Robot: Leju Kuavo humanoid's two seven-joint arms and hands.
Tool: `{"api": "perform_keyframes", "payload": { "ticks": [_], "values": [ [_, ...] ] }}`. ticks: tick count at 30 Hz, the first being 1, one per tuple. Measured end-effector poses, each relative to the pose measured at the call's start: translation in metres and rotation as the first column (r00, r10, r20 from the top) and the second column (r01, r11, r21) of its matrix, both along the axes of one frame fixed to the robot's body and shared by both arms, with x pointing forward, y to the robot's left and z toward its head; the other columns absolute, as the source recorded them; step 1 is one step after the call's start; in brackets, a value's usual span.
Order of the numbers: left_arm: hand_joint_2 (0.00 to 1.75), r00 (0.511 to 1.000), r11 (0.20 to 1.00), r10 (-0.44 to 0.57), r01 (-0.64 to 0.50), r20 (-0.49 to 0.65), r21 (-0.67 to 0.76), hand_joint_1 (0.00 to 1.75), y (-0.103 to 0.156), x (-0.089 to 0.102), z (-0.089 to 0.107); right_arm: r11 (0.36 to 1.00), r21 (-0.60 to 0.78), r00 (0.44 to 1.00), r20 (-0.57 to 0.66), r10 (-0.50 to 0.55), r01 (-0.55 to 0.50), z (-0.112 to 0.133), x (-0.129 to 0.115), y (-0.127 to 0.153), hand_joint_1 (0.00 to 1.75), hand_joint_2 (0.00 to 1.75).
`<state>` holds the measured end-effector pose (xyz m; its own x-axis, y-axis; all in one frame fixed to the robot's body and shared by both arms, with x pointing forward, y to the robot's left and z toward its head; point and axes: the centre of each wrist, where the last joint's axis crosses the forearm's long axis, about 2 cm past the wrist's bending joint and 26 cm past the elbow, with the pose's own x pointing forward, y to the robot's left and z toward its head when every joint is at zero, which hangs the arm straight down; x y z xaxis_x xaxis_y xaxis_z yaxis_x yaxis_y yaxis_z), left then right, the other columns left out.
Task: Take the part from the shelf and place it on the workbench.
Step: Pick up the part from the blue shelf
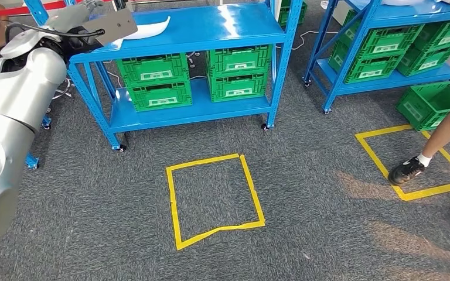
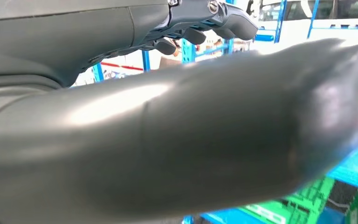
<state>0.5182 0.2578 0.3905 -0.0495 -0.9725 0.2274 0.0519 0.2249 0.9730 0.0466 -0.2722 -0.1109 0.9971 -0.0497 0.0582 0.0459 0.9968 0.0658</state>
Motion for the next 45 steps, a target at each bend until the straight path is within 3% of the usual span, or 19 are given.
{"api": "perform_keyframes", "payload": {
  "ticks": [21,28,45],
  "values": [
    [0.00,0.990,0.992,0.129,-0.128,-0.057,0.008,0.00,0.046,0.000,-0.024,1.000,0.011,1.000,-0.011,0.025,-0.025,0.000,0.000,0.007,0.00,0.00],
    [0.00,0.991,0.992,0.125,-0.125,-0.048,0.006,0.00,0.044,0.000,-0.022,1.000,0.004,1.000,-0.002,0.028,-0.028,0.001,0.003,0.006,0.00,0.00],
    [0.00,0.985,0.991,0.137,-0.136,-0.101,0.018,0.00,0.040,-0.002,-0.042,0.999,0.002,0.999,-0.017,0.032,-0.032,0.000,0.000,0.003,0.00,0.00]
  ]
}}
